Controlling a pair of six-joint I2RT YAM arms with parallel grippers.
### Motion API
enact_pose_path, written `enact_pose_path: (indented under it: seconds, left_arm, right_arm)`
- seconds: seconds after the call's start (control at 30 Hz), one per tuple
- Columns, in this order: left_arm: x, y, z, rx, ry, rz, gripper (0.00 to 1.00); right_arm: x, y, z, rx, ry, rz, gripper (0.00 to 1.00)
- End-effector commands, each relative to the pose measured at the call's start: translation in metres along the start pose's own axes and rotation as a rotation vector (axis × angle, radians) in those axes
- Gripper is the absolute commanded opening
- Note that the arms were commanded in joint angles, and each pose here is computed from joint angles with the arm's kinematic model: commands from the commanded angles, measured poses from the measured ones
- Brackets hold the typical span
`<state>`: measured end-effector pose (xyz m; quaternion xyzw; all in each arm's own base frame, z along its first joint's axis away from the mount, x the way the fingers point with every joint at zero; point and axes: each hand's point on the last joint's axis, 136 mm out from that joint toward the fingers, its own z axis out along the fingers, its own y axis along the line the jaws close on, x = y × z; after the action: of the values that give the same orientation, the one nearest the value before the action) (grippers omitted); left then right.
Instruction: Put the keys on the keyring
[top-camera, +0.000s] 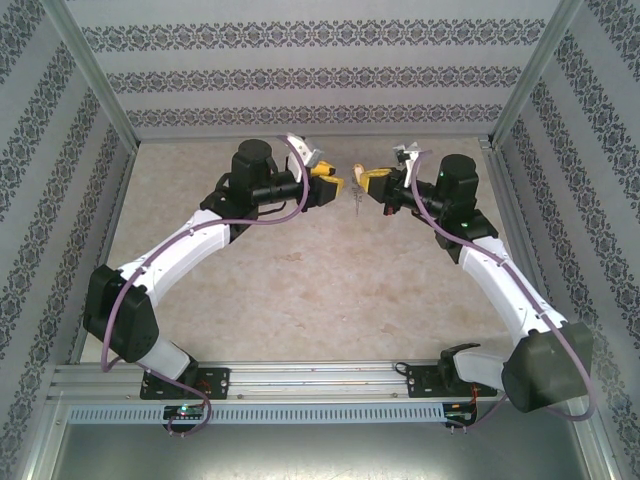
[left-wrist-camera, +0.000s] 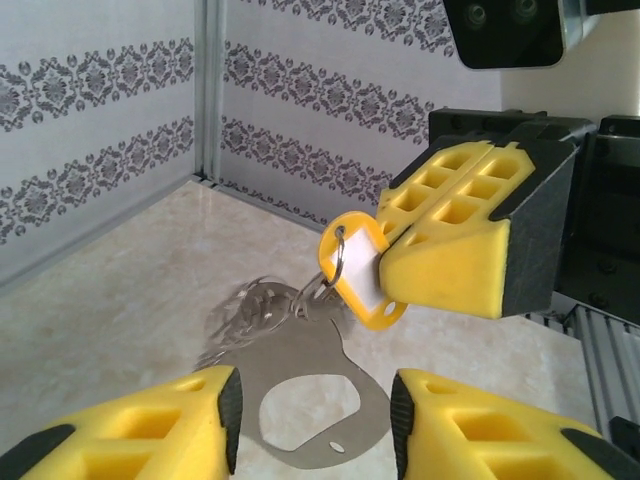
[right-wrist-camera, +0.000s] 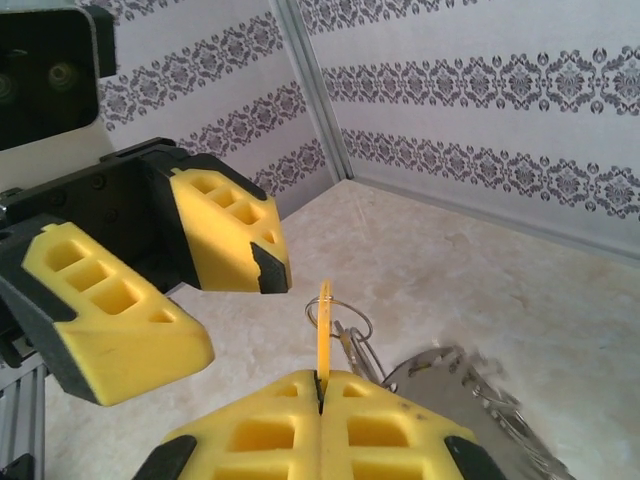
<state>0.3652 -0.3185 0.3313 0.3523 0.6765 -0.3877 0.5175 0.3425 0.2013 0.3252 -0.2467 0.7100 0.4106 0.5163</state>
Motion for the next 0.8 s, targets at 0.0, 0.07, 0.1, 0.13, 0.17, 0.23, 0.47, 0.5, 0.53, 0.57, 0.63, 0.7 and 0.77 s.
enact_pose_path:
  seconds: [0.0, 0.07, 0.1, 0.13, 0.17, 0.23, 0.47, 0.5, 0.53, 0.57, 0.63, 0.7, 0.77]
  left_arm:
    - [-0.025, -0.003, -0.013, -0.050, -0.089, 0.041, 0.47]
    - [-0.025, 0.000, -0.017, -0.078, -0.098, 0.044, 0.49]
    - [-0.025, 0.002, -0.018, -0.092, -0.101, 0.044, 0.50]
    - [-0.024, 0.004, -0.020, -0.111, -0.102, 0.043, 0.50]
    - [-0.023, 0.007, -0.022, -0.132, -0.105, 0.043, 0.50]
    - [-0.023, 0.013, -0.027, -0.178, -0.118, 0.043, 0.51]
    - [-0.018, 0.037, -0.043, -0.329, -0.148, 0.023, 0.54]
    - [-0.017, 0.040, -0.043, -0.340, -0.146, 0.017, 0.54]
    - [-0.017, 0.042, -0.045, -0.350, -0.147, 0.014, 0.54]
    - [-0.015, 0.045, -0.045, -0.359, -0.144, 0.011, 0.54]
    - [-0.011, 0.050, -0.045, -0.372, -0.140, 0.002, 0.55]
    - [-0.008, 0.055, -0.045, -0.383, -0.136, -0.005, 0.55]
    - [-0.006, 0.059, -0.045, -0.395, -0.132, -0.013, 0.55]
  right_arm:
    - [-0.010, -0.010, 0.003, 0.026, -0.016, -0.013, 0.00]
    - [-0.007, -0.015, 0.007, 0.029, -0.010, -0.008, 0.00]
    - [-0.006, -0.017, 0.008, 0.032, -0.008, -0.005, 0.00]
    - [-0.004, -0.020, 0.010, 0.036, -0.004, 0.002, 0.00]
    - [-0.003, -0.022, 0.012, 0.037, -0.002, 0.005, 0.00]
    - [-0.001, -0.026, 0.015, 0.038, 0.003, 0.013, 0.00]
    - [0.001, -0.043, 0.030, 0.052, 0.012, 0.034, 0.00]
    - [0.000, -0.047, 0.033, 0.056, 0.012, 0.035, 0.00]
    - [0.000, -0.051, 0.036, 0.059, 0.014, 0.038, 0.00]
    - [-0.001, -0.055, 0.040, 0.064, 0.014, 0.040, 0.00]
    - [-0.001, -0.066, 0.047, 0.076, 0.019, 0.047, 0.00]
    - [-0.003, -0.077, 0.053, 0.084, 0.019, 0.053, 0.00]
    - [-0.006, -0.088, 0.060, 0.094, 0.017, 0.056, 0.00]
